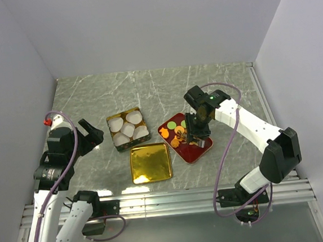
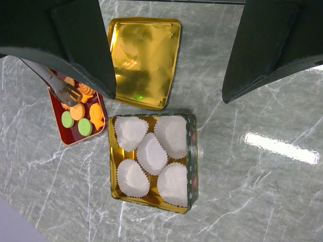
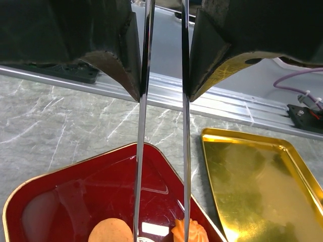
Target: Pack the cookies
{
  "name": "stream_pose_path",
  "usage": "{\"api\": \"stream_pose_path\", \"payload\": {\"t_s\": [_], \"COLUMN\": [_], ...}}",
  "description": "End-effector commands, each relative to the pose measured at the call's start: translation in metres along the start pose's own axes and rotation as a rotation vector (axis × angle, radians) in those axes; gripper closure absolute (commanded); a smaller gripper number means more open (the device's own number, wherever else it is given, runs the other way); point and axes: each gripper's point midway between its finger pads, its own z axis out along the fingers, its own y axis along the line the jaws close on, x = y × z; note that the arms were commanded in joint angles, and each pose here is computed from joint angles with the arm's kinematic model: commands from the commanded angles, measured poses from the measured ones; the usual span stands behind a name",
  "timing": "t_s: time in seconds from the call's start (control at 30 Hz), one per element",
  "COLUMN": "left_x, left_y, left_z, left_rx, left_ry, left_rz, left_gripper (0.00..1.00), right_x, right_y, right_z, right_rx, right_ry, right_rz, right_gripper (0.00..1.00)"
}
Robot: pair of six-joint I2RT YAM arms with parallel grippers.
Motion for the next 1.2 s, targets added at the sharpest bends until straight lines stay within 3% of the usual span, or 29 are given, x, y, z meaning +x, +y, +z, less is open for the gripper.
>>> {"api": "stream_pose_path", "payload": {"t_s": [0.0,0.93,1.17], "left_x": [-0.006,-0.007,-0.007], "left_y": [-0.006,-0.008,-0.008], "left_z": [0.000,-0.001,-0.001], "left_rx": [0.028,0.036,0.042], "left_ry": [-0.026,-0.031,-0.031], "left_rz": [-0.004,-0.005,-0.003], "left_gripper": [0.08,0.09,0.09], "right_x": [-0.004,-0.013,-0.018], "right_y": [0.008,0.029,0.029], "right_z": [-0.008,-0.076,-0.083], "right_rx": [-0.029,-0.121,-0.106], "right_ry": [-0.026,-0.136,-0.155], "right_rz": [-0.023,-0.011,-0.015], "right_gripper": [0.66,0.92,0.89]}}
